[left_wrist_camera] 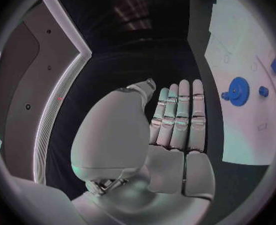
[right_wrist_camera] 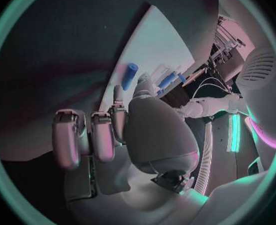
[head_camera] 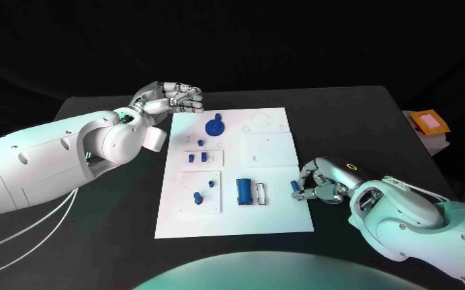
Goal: Assemble the parts on the task board
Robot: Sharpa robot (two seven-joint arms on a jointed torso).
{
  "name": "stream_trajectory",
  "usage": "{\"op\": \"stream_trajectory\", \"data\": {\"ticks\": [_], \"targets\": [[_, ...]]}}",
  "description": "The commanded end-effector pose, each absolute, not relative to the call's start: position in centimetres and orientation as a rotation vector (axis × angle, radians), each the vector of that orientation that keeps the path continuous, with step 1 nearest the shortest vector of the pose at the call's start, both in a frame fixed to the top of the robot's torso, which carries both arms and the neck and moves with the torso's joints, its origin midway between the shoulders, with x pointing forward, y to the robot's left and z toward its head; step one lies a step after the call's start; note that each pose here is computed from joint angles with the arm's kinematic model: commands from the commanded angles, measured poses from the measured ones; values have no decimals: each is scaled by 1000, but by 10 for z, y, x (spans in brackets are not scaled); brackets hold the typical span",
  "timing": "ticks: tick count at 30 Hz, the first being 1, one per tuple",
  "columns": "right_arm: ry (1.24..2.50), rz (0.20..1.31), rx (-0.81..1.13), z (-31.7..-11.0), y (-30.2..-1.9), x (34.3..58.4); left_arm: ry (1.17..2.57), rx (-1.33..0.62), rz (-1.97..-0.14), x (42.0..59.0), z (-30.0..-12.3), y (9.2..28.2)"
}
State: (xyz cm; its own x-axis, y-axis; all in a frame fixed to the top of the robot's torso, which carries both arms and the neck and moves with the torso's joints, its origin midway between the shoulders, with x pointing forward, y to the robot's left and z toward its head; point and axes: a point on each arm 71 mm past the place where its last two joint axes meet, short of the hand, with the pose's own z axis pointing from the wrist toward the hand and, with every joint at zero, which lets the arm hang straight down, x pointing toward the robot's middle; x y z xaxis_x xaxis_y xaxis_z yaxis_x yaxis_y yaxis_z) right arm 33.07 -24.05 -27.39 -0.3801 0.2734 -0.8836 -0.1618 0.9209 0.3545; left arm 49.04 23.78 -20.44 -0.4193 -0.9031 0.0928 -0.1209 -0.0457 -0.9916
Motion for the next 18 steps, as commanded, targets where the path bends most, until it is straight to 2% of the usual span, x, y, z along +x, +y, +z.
{"op": "stream_trajectory", "data": {"ticks": [1,18], "targets": [[1931,451,43,-277,-237,330,1582,-1088,-1552,490,-203,236],[1979,436,-14,-289,-225,329,1583,-1092,-1547,490,-204,237]]}}
